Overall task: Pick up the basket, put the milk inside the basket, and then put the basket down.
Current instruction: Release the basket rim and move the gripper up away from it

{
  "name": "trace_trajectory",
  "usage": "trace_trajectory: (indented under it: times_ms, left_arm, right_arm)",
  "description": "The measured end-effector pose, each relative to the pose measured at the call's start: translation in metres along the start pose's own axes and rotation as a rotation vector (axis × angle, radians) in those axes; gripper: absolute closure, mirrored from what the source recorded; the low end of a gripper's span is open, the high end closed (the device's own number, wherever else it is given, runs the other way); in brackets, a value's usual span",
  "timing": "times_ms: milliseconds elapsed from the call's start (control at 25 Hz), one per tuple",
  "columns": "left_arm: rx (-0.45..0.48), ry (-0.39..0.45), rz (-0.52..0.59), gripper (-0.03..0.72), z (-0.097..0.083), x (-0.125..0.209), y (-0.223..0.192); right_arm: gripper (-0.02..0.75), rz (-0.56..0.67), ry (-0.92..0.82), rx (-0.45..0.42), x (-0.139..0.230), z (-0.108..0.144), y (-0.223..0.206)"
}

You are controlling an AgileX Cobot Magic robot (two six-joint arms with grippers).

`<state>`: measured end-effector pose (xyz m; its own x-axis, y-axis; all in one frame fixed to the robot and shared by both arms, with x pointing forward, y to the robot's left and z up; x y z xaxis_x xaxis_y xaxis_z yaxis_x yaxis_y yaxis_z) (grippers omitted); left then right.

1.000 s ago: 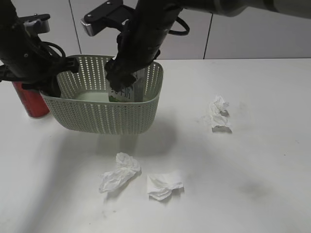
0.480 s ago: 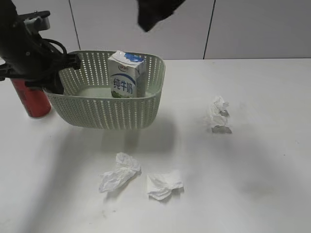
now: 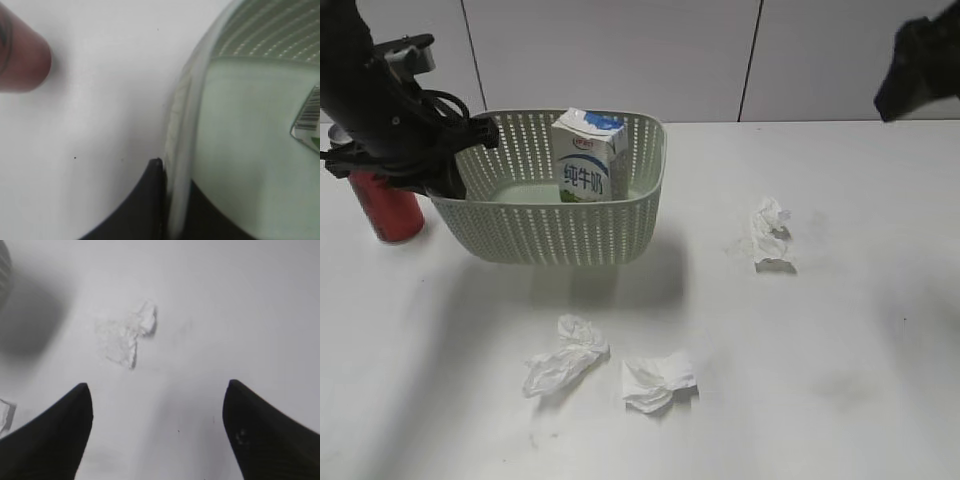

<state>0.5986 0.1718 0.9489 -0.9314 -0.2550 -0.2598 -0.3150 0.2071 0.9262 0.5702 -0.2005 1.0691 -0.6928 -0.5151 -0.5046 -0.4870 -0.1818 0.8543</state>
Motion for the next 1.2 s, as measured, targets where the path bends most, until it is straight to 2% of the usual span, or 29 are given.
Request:
trace_trajectory:
  times_ms: [120,360,760,880,960,1040,1120,1200]
  left_arm:
    - [0.002,0.005,-0.004,0.688,0.000,-0.002,-0.008]
    - [0.000,0.018,-0.002,0.688,0.001,-0.004,-0.029]
    - [-0.025,0.028,0.028,0.669,0.007,-0.002,-0.062]
    - [-0.016,0.039,0.021,0.571,0.006,-0.003,-0.064]
    - [-0.007,0.045,0.009,0.470,0.005,-0.005,-0.064]
    - [-0.005,0.047,0.008,0.323,0.005,-0.005,-0.064]
    - [-0.005,0.047,0.008,0.216,0.005,-0.005,-0.064]
    - [-0.003,0.044,0.002,0.140,0.004,-0.006,-0.060]
  right_arm:
    - [0.136,-0.042,-0.047,0.009,0.043,0.014,0.006]
    - [0.144,-0.031,-0.087,-0.005,0.118,0.041,0.002]
    - [0.144,-0.111,-0.117,-0.014,0.154,0.058,0.022]
    - [0.144,-0.118,-0.118,-0.012,0.155,0.058,0.022]
    - [0.144,-0.123,-0.118,-0.010,0.155,0.058,0.022]
    - [0.144,-0.133,-0.118,-0.006,0.153,0.057,0.022]
    - [0.144,-0.142,-0.119,-0.003,0.152,0.056,0.022]
    - [0.144,-0.148,-0.119,0.000,0.151,0.056,0.022]
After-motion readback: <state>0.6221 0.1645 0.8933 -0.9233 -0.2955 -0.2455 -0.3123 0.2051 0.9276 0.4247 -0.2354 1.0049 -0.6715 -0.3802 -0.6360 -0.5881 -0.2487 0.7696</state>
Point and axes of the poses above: a point on each arm's last joint axis where the gripper is mounted, y pointing back along that axis away from the gripper, z along the wrist's bending axis when the last joint is at zero, x = y × z, the point moved 5 cm from there along -y, pointing out along that axis toward the gripper, and after that the axes turned 13 degrees about y, right-handed, at the moved point
